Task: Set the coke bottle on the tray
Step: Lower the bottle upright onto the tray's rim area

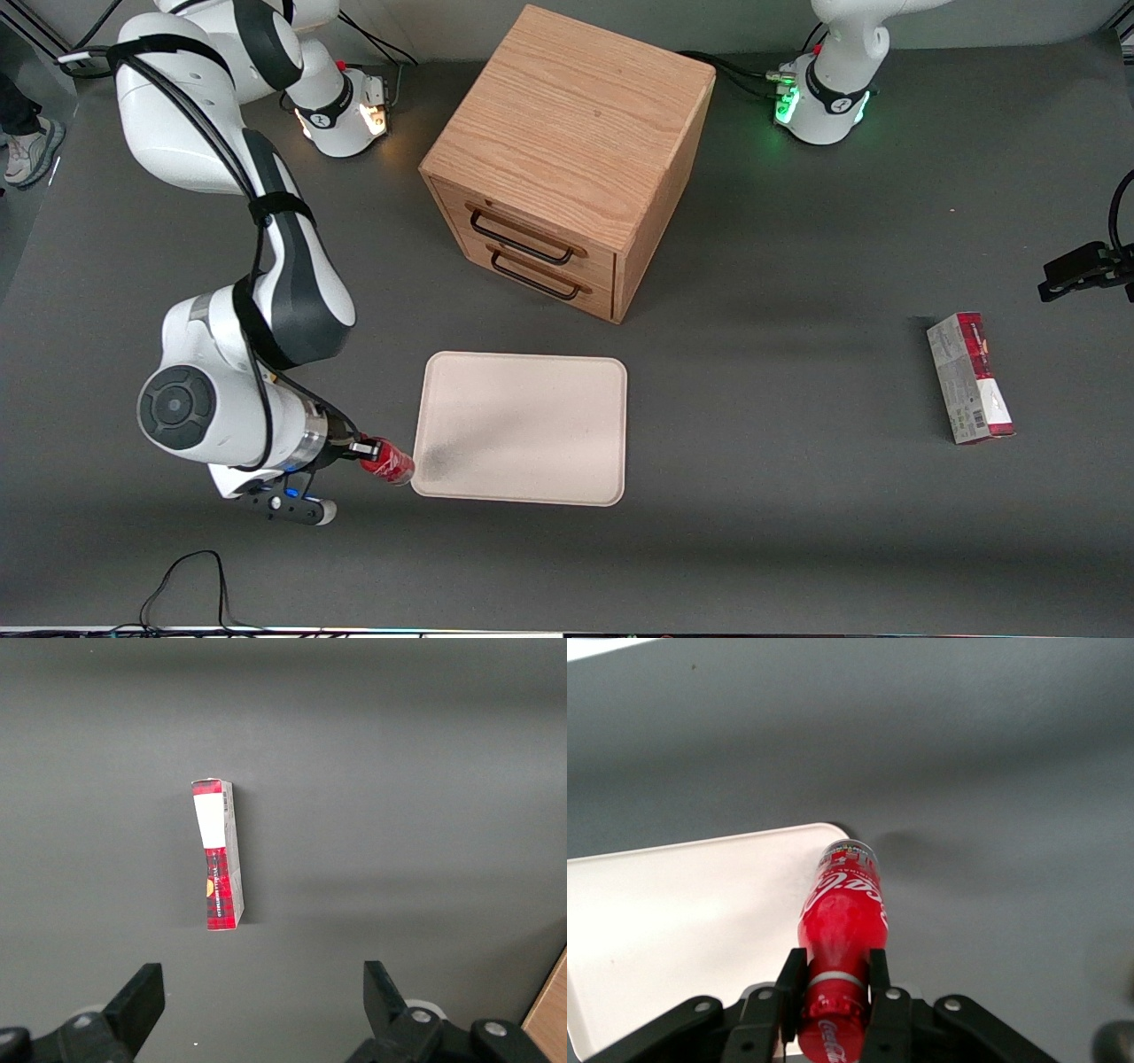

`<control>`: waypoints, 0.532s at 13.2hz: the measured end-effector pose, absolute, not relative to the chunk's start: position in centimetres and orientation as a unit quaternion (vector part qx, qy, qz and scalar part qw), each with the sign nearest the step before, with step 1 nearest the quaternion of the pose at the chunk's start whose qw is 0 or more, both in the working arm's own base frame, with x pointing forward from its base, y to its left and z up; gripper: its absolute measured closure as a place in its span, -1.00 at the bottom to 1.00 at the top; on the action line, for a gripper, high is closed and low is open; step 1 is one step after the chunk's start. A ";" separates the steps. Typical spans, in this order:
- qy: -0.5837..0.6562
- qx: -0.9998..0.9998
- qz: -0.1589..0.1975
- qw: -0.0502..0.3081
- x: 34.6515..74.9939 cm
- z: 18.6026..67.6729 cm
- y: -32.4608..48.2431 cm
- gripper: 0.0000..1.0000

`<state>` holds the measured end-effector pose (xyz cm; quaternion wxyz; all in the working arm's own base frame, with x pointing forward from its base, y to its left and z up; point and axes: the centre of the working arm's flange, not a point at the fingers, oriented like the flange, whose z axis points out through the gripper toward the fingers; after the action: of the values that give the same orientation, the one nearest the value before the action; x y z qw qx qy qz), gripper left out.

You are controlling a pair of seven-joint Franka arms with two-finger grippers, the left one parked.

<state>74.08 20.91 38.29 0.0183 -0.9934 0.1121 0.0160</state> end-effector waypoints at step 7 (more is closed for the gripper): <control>0.121 -0.992 0.035 0.010 73.5 33.8 24.2 0.36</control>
<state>73.50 24.25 33.78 0.0097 -0.9919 0.1214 0.0347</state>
